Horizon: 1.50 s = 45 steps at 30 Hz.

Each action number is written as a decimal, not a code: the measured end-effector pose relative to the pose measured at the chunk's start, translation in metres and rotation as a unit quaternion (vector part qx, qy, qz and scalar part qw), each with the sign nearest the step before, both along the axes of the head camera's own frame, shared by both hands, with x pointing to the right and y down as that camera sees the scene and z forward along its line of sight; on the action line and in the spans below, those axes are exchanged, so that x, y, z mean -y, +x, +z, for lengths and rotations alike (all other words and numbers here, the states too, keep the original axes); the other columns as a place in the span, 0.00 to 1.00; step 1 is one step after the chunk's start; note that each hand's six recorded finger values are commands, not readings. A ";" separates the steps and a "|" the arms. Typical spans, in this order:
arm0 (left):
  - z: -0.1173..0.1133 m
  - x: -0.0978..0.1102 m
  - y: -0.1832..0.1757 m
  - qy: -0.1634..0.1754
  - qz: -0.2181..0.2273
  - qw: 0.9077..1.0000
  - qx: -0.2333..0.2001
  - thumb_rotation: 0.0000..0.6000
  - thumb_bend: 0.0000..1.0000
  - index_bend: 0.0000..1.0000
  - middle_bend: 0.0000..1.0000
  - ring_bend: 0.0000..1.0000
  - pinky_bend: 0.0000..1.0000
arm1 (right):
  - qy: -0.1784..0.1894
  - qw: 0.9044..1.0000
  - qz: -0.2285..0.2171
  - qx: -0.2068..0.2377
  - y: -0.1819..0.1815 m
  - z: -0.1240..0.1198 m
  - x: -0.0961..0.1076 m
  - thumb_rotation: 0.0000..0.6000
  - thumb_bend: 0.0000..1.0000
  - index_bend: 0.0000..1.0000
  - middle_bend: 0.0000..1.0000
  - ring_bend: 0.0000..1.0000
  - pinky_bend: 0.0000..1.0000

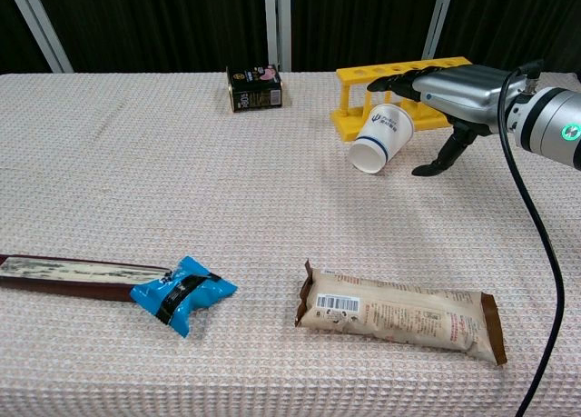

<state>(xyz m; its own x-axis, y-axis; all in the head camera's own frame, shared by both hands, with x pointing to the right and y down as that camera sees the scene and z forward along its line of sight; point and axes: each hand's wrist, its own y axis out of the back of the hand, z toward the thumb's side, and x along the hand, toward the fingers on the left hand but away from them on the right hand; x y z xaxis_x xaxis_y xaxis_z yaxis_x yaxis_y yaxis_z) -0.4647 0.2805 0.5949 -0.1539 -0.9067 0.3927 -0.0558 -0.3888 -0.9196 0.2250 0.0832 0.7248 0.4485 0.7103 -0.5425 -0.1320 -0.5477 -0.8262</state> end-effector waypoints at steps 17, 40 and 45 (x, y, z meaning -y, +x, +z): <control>0.000 -0.003 -0.004 -0.005 -0.011 1.000 -0.001 1.00 0.02 0.24 0.15 0.09 0.17 | 0.117 0.959 -0.199 -0.167 -0.032 0.021 0.016 1.00 0.12 0.01 0.12 0.00 0.00; 0.001 -0.011 -0.012 -0.009 -0.024 1.000 -0.002 1.00 0.02 0.24 0.15 0.09 0.17 | 0.142 0.976 -0.159 -0.048 -0.059 0.023 0.004 1.00 0.31 0.51 0.40 0.24 0.14; 0.003 -0.010 -0.010 -0.010 -0.019 1.000 -0.005 1.00 0.02 0.24 0.15 0.09 0.17 | 0.054 0.992 -0.028 0.107 -0.047 0.011 -0.006 1.00 0.28 0.49 0.38 0.24 0.15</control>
<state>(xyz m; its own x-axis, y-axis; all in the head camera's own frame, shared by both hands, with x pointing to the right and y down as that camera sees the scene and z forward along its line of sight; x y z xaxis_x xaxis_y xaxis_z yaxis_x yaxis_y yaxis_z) -0.4745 0.2903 0.5975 -0.1837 -0.8925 0.4119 -0.0805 -0.4040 -0.9112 0.1776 0.0890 0.7355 0.5853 0.7301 -0.3526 0.0246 -0.4507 -0.8923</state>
